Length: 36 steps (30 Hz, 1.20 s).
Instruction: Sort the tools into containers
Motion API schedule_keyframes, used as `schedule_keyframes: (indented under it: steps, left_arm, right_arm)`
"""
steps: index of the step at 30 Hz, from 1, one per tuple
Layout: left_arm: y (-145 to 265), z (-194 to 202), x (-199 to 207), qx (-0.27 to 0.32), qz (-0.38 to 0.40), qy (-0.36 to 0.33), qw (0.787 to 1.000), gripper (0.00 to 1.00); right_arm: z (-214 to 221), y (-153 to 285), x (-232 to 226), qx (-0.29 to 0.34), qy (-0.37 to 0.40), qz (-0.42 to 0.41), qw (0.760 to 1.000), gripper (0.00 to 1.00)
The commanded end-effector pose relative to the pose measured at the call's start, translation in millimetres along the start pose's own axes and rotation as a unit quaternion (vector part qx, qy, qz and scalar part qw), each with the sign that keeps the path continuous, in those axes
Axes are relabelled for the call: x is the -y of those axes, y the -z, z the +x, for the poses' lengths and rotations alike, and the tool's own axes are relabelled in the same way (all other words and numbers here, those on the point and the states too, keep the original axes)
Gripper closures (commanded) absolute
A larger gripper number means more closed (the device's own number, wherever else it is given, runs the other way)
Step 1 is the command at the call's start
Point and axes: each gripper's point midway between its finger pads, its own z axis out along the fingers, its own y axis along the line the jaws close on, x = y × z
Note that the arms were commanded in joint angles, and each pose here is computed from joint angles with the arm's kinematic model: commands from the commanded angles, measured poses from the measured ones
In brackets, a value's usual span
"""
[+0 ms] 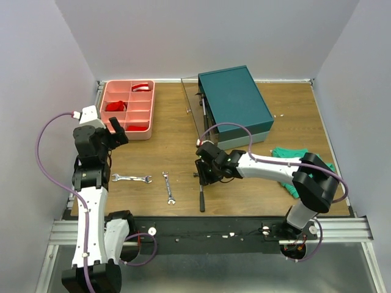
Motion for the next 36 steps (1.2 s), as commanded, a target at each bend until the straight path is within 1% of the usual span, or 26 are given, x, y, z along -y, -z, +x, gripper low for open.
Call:
schedule_keyframes:
  steps: [1,3,6,9,12,13,15,16,17,18,19,20,21,22,23,24,25,26,27,28,30,31,33,34,35,36]
  left_arm:
    - [9,-10,-12,0.021,-0.037,0.031,0.999,0.01]
    - [10,-15,-11,0.031,-0.037,0.040,0.998,0.01]
    - [14,-20,-11,0.044,-0.037,0.053,0.997,0.01]
    - [19,-22,-11,0.051,-0.039,0.063,0.996,0.01]
    - [24,-22,-13,0.054,-0.041,0.071,0.995,0.01]
    - [27,-23,-12,0.057,-0.040,0.072,0.995,0.01]
    - [30,-24,-13,0.061,-0.041,0.073,0.995,0.01]
    - [33,-26,-12,0.064,-0.040,0.073,0.994,0.01]
    - [34,-27,-12,0.065,-0.040,0.073,0.994,0.01]
    - [37,-29,-11,0.068,-0.037,0.072,0.994,0.01]
    - [39,-31,-10,0.072,-0.034,0.072,0.994,0.01]
    - [41,-33,-8,0.073,-0.031,0.072,0.994,0.01]
    - [43,-34,-7,0.076,-0.028,0.072,0.994,0.01]
    - [45,-36,-6,0.079,-0.025,0.075,0.994,0.01]
    - [46,-37,-3,0.081,-0.019,0.078,0.994,0.01]
    - [47,-39,-1,0.081,-0.013,0.080,0.993,0.01]
    - [48,-41,0,0.084,-0.011,0.085,0.993,0.01]
    - [49,-42,8,0.081,0.008,0.092,0.992,0.01]
    - [52,-46,12,0.084,0.017,0.095,0.992,0.01]
    - [52,-50,17,0.089,0.030,0.096,0.991,0.01]
    - [55,-57,29,0.090,0.063,0.094,0.989,0.01]
    - [51,-56,32,0.082,0.070,0.093,0.990,0.01]
    - [52,-60,40,0.077,0.091,0.086,0.989,0.01]
    - [47,-60,43,0.072,0.101,0.079,0.989,0.01]
    - [46,-60,46,0.070,0.111,0.071,0.989,0.01]
    - [43,-58,48,0.068,0.119,0.058,0.989,0.01]
  right_arm:
    - [14,-13,-8,-0.016,-0.011,0.032,0.999,0.53]
    - [26,-23,-12,-0.033,-0.004,0.037,0.999,0.54]
    - [31,-32,-17,-0.037,0.007,0.045,0.998,0.55]
    - [43,-48,-8,-0.054,0.021,0.067,0.996,0.59]
    - [63,-60,4,-0.087,0.032,0.085,0.992,0.69]
    - [72,-61,9,-0.099,0.035,0.090,0.990,0.76]
    - [84,-60,12,-0.116,0.039,0.085,0.989,0.82]
    - [90,-59,15,-0.122,0.042,0.081,0.988,0.93]
    - [87,-52,8,-0.119,0.060,0.056,0.989,0.99]
    - [84,-47,5,-0.114,0.070,0.043,0.990,1.00]
    - [77,-40,0,-0.104,0.084,0.030,0.991,0.99]
    - [69,-31,-8,-0.093,0.113,0.005,0.989,0.99]
    - [47,-12,-21,-0.058,0.125,-0.019,0.990,0.99]
    - [35,-2,-27,-0.042,0.140,-0.030,0.989,1.00]
    - [13,12,-40,-0.009,0.171,-0.049,0.984,0.99]
    - [-8,33,-50,0.027,0.184,-0.065,0.980,0.99]
    - [-19,45,-55,0.043,0.197,-0.072,0.977,0.99]
    - [-33,58,-64,0.064,0.220,-0.092,0.969,0.99]
    - [-53,75,-75,0.095,0.227,-0.105,0.964,0.99]
    - [-71,94,-83,0.132,0.231,-0.117,0.957,0.99]
    - [-102,114,-84,0.179,0.230,-0.112,0.950,0.99]
    - [-132,136,-87,0.226,0.219,-0.104,0.943,0.99]
    - [-168,152,-72,0.269,0.199,-0.087,0.938,1.00]
    - [-192,168,-69,0.294,0.185,-0.085,0.934,0.99]
    - [-212,161,-45,0.297,0.157,-0.063,0.940,0.99]
    - [-226,161,-33,0.302,0.142,-0.051,0.941,0.99]
